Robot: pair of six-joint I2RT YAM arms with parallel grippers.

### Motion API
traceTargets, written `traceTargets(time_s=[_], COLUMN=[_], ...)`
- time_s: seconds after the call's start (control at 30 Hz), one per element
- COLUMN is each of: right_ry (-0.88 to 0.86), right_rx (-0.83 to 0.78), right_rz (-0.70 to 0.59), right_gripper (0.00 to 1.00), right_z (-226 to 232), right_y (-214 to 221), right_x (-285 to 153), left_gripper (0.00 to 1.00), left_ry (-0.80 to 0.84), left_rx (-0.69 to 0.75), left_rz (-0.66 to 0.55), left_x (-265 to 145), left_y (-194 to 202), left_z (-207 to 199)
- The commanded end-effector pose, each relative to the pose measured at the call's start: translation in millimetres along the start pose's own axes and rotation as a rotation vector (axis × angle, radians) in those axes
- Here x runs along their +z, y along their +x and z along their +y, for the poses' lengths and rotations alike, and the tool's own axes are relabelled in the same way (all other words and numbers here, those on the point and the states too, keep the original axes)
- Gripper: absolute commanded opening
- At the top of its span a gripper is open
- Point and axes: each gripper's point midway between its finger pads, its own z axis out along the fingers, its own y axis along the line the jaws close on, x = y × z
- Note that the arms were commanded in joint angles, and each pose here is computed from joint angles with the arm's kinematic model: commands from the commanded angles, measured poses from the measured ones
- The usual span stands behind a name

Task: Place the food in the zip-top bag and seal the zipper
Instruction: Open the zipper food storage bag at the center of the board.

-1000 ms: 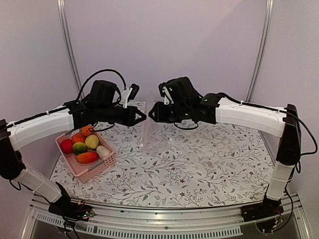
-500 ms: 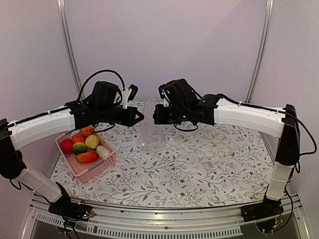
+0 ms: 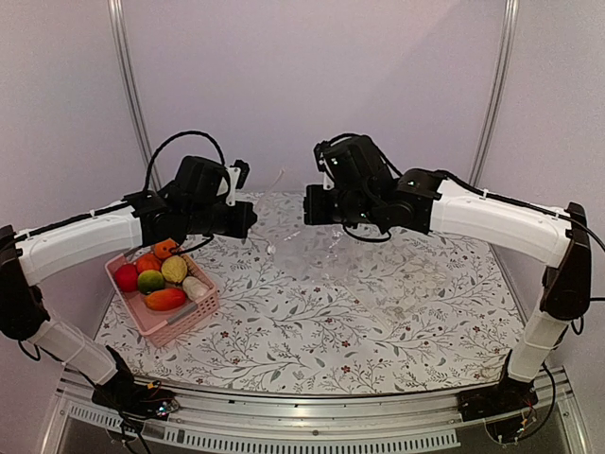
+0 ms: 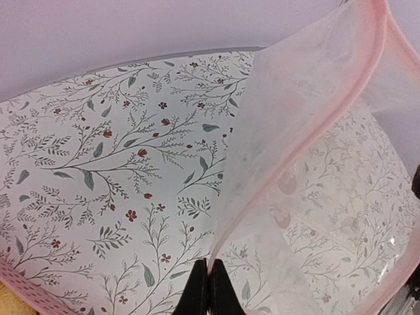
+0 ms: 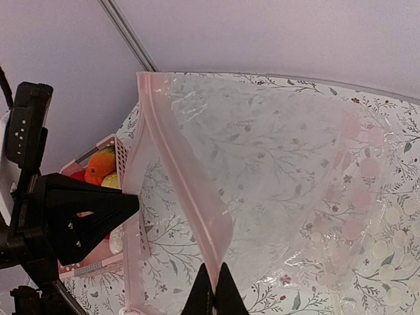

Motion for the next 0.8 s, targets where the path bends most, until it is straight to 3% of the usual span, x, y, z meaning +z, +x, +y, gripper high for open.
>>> traceTargets(time_s=[0.0,0.13,0.27,0.53,0.77], right_ry=[0.032,0.015,0.015,0.030,0.032], right_rx=[-0.042,-0.045,-0.052,-0.056,-0.064], right_rz=[-0.021,0.000,0.032,0.063,0.088], right_gripper=[0.00,0.00,0.00,0.00,0.00], right_z=[-3,0,0,-2,-1], right_y=[-6,1,10,22,29], right_x=[-15,-12,-4,9,19], left_gripper=[0.00,0.00,0.11,0.49,0.52], left_ry=[-0.002,0.097,0.217,0.399,0.525], left_rx=[-0.003,0.001,0.016,0.069,0.096], left_rz=[0.009,0.019,0.019,-0.089,-0.215], left_x=[-3,-3,-7,-41,-80], left_y=[4,6,4,-15,-36], left_z=[1,-17,-38,-66,-83])
